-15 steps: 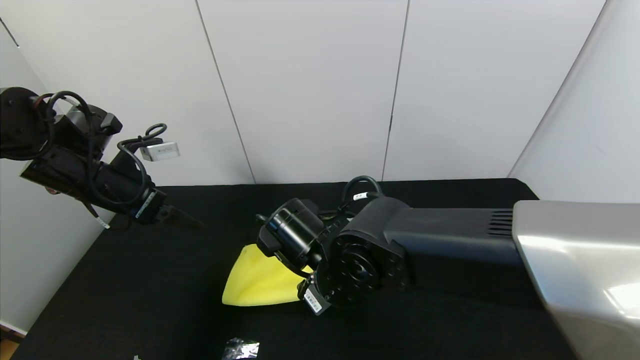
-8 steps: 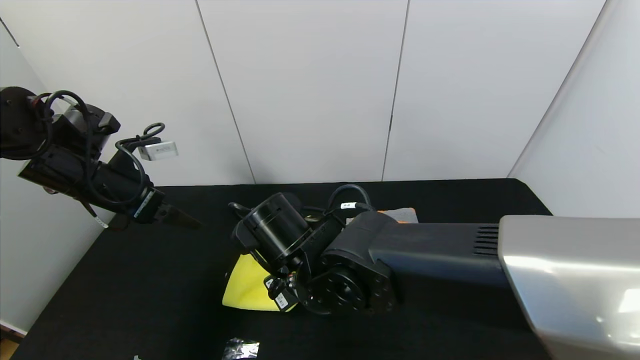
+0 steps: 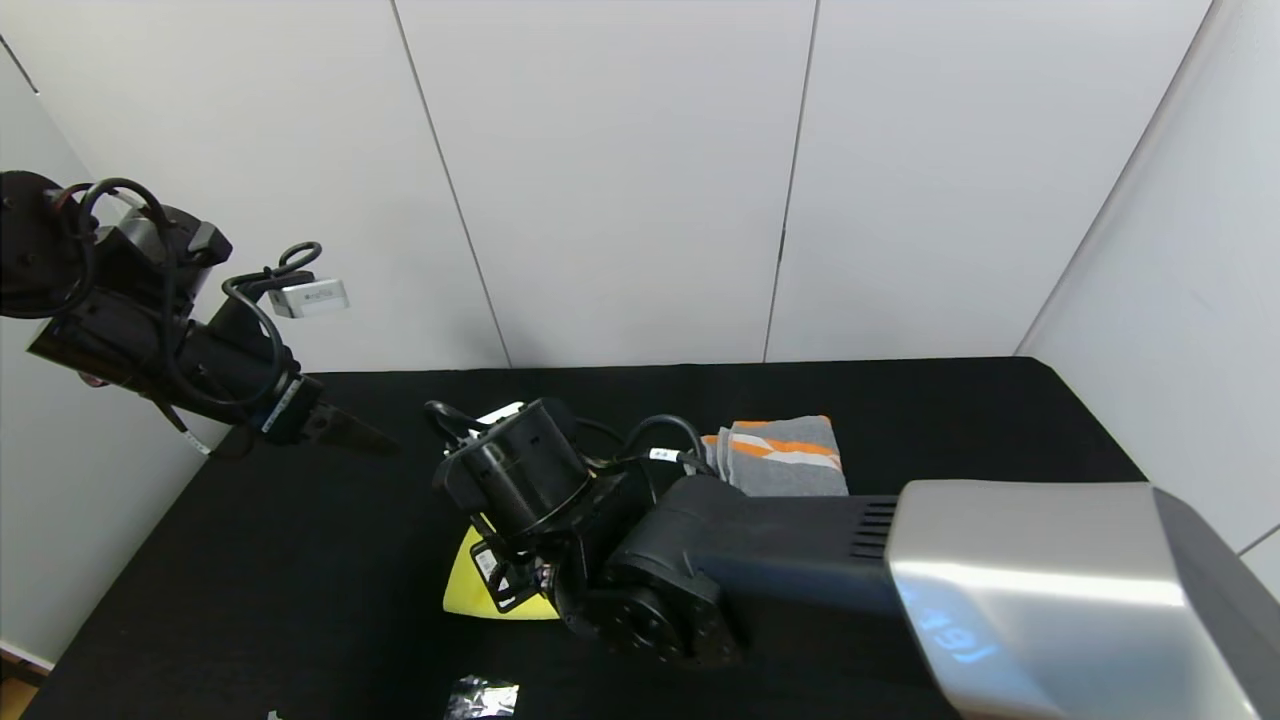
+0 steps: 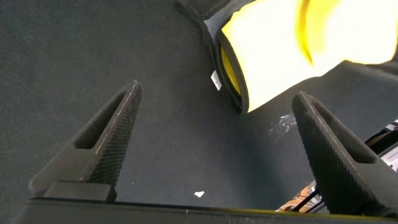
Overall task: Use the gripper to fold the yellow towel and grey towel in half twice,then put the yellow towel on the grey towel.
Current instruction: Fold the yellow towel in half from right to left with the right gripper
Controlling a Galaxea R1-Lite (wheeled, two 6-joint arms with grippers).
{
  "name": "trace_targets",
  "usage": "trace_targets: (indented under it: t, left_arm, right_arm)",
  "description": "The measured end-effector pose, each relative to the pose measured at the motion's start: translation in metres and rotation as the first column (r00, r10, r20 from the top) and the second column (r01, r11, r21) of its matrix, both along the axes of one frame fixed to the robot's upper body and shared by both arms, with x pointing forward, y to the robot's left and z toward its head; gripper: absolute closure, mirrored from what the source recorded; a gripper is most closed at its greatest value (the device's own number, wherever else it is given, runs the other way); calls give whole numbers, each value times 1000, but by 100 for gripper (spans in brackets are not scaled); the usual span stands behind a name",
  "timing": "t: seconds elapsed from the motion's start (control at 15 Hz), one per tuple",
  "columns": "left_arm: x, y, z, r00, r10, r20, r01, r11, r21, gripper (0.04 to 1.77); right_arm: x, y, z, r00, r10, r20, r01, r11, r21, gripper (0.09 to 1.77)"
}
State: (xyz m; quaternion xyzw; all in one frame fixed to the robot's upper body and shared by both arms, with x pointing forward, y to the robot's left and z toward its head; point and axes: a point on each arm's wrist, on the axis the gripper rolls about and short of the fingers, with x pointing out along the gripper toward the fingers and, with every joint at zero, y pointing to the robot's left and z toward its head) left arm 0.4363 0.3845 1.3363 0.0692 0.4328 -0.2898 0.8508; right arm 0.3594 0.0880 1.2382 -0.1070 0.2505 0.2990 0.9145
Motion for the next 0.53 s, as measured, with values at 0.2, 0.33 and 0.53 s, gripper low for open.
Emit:
trace_targets:
  t: [0.2, 0.33, 0.53]
  left_arm:
    - [0, 1, 1, 1000, 2, 3, -2, 1000, 0, 9]
    - [0, 1, 1, 1000, 3, 4, -3, 1000, 0, 9]
    - [0, 1, 1, 1000, 3, 4, -3, 1000, 0, 9]
  right_arm:
    - [3, 11, -14, 999, 31, 10, -32, 998, 50, 171]
    - [2, 17, -27, 999, 51, 7, -51, 997, 62, 171]
    - [4, 24, -45, 997, 75, -2, -75, 995, 69, 171]
